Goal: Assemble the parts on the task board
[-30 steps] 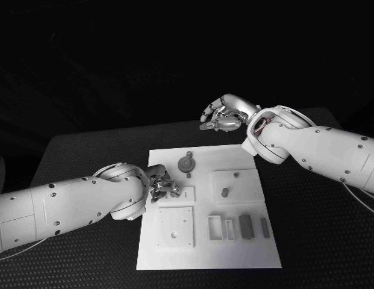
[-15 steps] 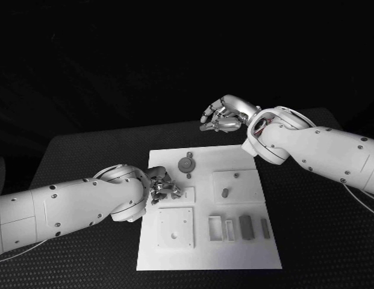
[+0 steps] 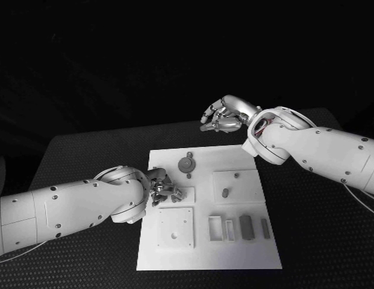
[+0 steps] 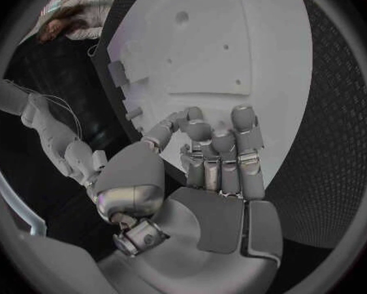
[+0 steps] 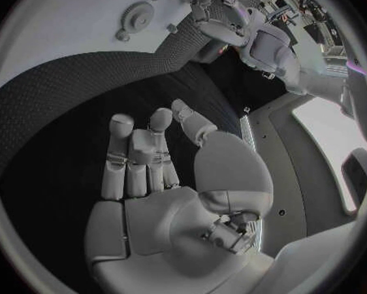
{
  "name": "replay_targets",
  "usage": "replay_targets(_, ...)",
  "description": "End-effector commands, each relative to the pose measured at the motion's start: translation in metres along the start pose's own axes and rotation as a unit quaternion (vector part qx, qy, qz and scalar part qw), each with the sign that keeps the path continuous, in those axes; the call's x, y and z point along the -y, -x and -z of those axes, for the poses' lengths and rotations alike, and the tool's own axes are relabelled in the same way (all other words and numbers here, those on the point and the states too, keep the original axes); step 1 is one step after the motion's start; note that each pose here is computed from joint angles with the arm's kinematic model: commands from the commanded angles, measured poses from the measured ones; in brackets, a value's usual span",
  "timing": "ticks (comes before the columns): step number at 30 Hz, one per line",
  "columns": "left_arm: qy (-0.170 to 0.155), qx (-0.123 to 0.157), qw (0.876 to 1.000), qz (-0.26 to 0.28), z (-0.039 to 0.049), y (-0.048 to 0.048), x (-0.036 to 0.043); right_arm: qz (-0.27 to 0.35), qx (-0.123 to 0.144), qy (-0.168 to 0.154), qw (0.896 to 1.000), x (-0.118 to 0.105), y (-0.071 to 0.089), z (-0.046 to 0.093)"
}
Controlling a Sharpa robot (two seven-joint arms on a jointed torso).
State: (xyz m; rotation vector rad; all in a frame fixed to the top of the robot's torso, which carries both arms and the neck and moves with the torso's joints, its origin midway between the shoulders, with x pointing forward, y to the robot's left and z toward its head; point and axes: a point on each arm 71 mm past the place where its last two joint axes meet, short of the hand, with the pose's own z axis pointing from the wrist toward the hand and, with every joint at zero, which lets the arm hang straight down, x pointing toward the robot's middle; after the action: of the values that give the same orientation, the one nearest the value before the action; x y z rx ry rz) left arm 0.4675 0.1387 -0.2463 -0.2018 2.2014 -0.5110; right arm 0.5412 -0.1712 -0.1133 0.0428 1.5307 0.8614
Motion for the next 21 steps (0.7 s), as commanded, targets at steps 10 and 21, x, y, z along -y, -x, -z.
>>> replay_targets(10, -0.005, 0.004, 1.0, 0.006, 0.001, 0.0001, -0.0006, -0.001, -0.006, 0.001, 1.0, 0.0004, -0.0014, 0.0003)
replay_targets(21, -0.002, 0.018, 1.0, 0.014, 0.0016, 0.0047, -0.0046, -0.001, -0.007, 0.001, 1.0, 0.0007, -0.0019, 0.0002)
